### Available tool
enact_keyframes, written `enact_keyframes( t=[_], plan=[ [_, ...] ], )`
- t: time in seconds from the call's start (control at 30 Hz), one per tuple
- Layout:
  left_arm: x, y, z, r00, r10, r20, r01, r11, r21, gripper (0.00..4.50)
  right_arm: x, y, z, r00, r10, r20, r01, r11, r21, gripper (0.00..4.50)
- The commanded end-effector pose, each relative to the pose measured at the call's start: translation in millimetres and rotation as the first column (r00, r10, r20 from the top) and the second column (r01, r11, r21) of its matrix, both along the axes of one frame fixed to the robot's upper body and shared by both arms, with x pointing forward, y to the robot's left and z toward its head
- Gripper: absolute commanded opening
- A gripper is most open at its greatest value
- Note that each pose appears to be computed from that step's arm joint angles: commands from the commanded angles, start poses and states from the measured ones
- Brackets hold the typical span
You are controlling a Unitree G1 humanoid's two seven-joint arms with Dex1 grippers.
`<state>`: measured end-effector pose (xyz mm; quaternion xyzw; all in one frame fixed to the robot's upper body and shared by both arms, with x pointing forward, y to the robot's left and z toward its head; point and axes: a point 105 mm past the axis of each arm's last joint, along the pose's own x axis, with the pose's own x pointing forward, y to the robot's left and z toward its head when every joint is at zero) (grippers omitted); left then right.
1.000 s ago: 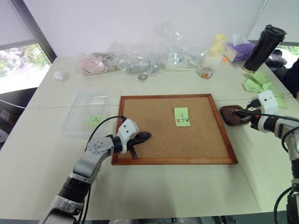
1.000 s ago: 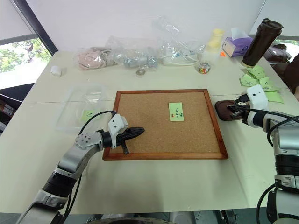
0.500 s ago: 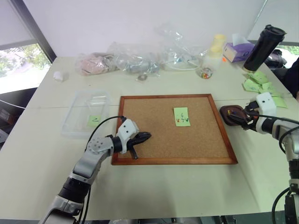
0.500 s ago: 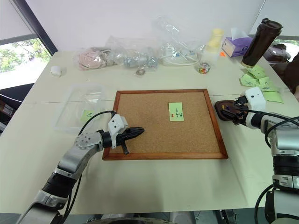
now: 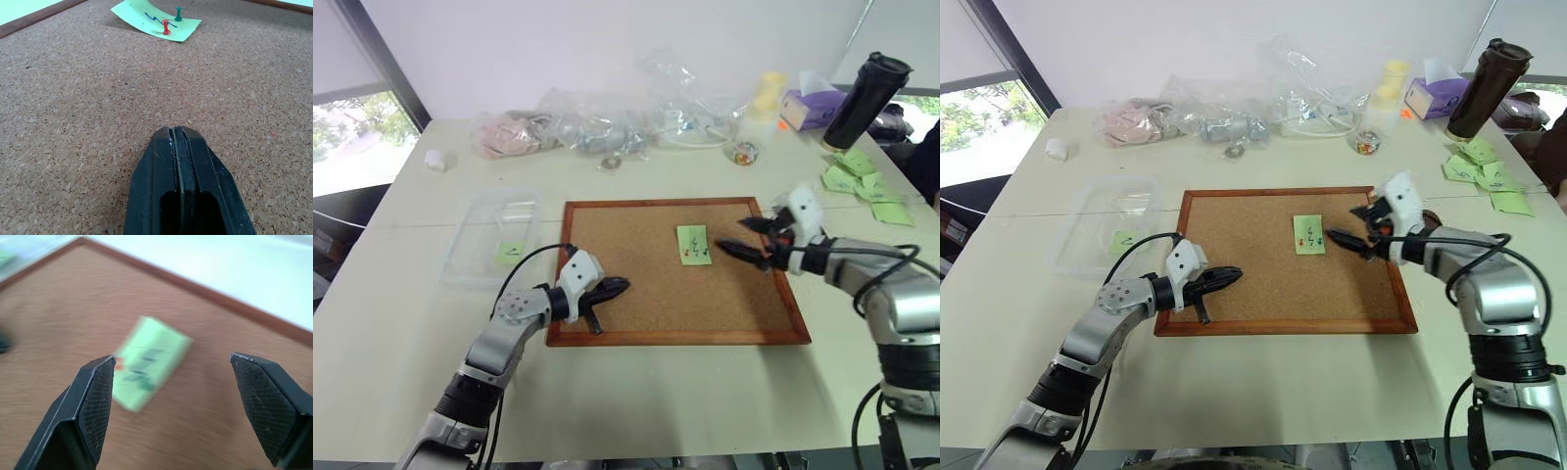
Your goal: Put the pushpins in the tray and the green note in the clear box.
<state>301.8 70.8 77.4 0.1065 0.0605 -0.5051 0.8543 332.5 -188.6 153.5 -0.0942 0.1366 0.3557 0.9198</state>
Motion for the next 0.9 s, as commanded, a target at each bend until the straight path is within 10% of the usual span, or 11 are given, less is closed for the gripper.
enact_keyframes(
  t=[0.03,0.37,0.5,0.9],
  plan=[
    [-9,-1,-25,0.997,-0.007,-0.078,0.012,0.998,0.059,0.0,2,4,-6,1.0,-0.003,0.022,0.003,1.0,-0.02,3.82],
    [-10,0,-25,0.997,-0.001,-0.08,0.006,0.998,0.061,0.0,11,15,-27,1.0,0.011,-0.007,-0.012,0.999,-0.03,3.82],
    [-10,1,-25,0.997,0.004,-0.08,0.001,0.998,0.063,0.0,15,13,-31,1.0,-0.001,-0.007,0.001,0.999,-0.036,2.48],
    [-12,1,-27,0.997,0.006,-0.082,-0.001,0.998,0.062,0.0,18,14,-33,1.0,-0.002,-0.003,0.002,0.999,-0.034,2.2]
  ],
)
